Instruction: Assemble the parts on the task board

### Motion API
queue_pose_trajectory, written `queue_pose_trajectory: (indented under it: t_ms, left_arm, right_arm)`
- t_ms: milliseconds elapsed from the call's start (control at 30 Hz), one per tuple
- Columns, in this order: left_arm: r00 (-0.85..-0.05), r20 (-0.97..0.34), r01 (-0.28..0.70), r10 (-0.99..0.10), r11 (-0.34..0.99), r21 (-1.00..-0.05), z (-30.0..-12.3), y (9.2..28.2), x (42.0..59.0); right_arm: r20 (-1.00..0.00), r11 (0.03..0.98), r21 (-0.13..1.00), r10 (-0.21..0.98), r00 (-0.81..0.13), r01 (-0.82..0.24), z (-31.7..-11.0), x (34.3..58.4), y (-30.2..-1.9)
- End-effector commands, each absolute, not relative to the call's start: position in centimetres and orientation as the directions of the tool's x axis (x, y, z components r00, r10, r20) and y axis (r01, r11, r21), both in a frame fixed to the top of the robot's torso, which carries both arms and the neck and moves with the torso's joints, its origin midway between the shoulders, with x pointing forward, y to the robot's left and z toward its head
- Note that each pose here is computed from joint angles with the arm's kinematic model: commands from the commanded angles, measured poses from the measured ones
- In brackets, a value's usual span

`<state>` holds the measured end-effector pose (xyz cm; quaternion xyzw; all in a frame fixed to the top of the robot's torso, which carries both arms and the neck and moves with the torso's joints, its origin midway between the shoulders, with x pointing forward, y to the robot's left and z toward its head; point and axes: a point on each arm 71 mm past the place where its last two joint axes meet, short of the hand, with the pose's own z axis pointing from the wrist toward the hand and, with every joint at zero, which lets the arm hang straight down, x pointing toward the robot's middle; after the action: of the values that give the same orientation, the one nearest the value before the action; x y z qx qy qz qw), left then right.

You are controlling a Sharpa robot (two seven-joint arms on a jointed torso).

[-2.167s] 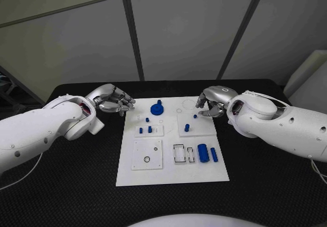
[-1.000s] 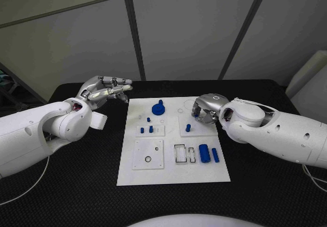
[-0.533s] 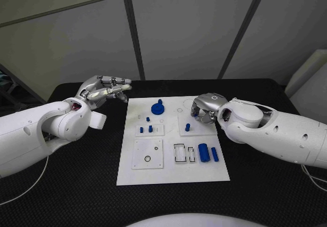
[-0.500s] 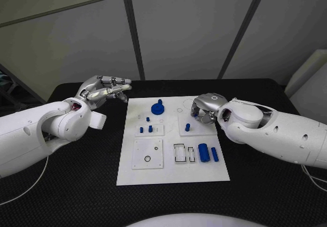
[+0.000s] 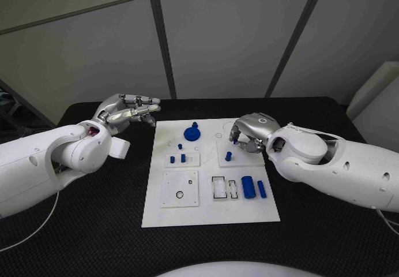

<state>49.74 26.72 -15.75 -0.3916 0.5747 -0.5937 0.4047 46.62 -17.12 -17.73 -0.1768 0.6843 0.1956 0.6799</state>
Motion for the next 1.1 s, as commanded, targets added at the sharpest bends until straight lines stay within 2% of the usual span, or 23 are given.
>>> queue_pose_trajectory:
  t_ms: [33,367,533,633,833,1100]
  left_arm:
    - [-0.376,0.008,0.025,-0.927,-0.019,-1.0,-15.7,26.5,49.8]
    - [-0.384,0.012,0.022,-0.923,-0.022,-1.0,-15.8,26.0,49.9]
    - [-0.389,0.014,0.022,-0.921,-0.025,-0.999,-15.8,25.6,50.0]
    - [-0.392,0.015,0.02,-0.92,-0.025,-0.999,-15.9,25.4,50.0]
    - [-0.399,0.018,0.017,-0.917,-0.027,-0.999,-15.9,24.9,50.1]
    - [-0.403,0.02,0.016,-0.915,-0.029,-0.999,-15.9,24.6,50.1]
  right_arm:
    - [-0.995,0.839,0.046,0.086,0.048,-0.542,-16.6,45.8,-16.3]
    - [-0.979,0.736,0.158,0.205,-0.006,-0.658,-15.2,42.7,-11.7]
    - [-0.972,0.695,0.199,0.227,-0.052,-0.691,-15.1,42.0,-9.5]
    - [-0.968,0.677,0.227,0.234,-0.088,-0.7,-15.6,41.6,-8.5]
    - [-0.956,0.656,0.289,0.236,-0.174,-0.697,-17.9,40.8,-7.1]
    - [-0.946,0.647,0.325,0.224,-0.235,-0.69,-19.9,40.3,-6.2]
